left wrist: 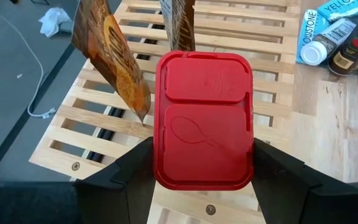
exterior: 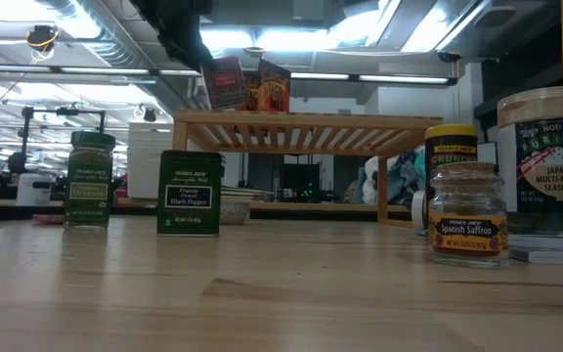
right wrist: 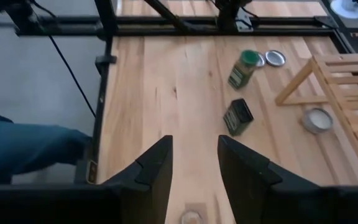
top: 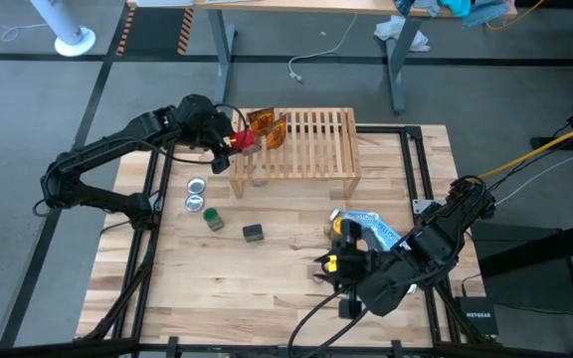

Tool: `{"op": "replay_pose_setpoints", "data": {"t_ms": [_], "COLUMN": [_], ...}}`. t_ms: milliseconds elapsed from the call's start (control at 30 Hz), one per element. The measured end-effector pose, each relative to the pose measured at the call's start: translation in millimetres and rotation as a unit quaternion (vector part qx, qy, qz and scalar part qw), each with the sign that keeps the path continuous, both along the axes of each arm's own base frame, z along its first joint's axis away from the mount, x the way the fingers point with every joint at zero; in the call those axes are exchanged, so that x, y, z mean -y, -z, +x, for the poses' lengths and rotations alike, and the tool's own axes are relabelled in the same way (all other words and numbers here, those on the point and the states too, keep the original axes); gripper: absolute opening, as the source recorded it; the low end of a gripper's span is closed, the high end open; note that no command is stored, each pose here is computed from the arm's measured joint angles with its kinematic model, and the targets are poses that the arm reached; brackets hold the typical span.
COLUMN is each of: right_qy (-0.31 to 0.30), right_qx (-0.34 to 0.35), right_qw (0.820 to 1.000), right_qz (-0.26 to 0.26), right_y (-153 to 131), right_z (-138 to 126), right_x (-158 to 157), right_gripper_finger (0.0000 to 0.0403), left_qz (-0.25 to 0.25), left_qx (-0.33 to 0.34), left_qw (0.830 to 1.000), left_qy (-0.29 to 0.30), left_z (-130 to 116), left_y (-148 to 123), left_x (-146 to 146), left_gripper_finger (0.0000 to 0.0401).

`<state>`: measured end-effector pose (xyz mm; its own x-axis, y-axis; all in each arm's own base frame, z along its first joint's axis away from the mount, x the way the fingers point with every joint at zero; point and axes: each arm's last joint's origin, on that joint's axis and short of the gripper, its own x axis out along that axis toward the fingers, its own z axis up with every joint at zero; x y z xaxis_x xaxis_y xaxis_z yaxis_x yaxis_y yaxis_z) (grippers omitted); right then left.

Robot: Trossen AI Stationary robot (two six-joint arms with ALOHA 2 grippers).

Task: Shelf spices
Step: Put the red seasoning can on the shelf

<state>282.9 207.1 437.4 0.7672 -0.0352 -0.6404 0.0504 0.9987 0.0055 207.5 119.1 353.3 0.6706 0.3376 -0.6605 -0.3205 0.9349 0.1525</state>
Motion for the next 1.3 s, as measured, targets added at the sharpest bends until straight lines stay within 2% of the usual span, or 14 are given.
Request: {"op": "replay_pose_setpoints", "data": {"t_ms": [267, 600, 1300], "right_qy": [0.000, -0.010, -0.027], "right_qx": [0.008, 0.002, -0.010], "right_qw": [1.000, 1.000, 0.999], "right_qz": [0.007, 0.014, 0.029], "right_y": [-1.3, -1.1, -0.5], "right_z": [1.1, 0.8, 0.4], "right_x": [-0.9, -1.5, -2.9], "right_gripper_finger": [0.0134, 0.0134, 0.0134], "left_qz": [0.001, -0.005, -0.021], "left_qx": [-0.015, -0.028, -0.016], "left_qw": [1.000, 0.999, 1.000], "left_qy": [0.007, -0.017, -0.009], "left_z": [-1.5, -5.2, -4.5], "left_y": [1.9, 5.0, 4.4], "left_x": [0.8, -6.5, -5.5], "left_gripper_finger": [0.0209, 0.0209, 0.0228]}}
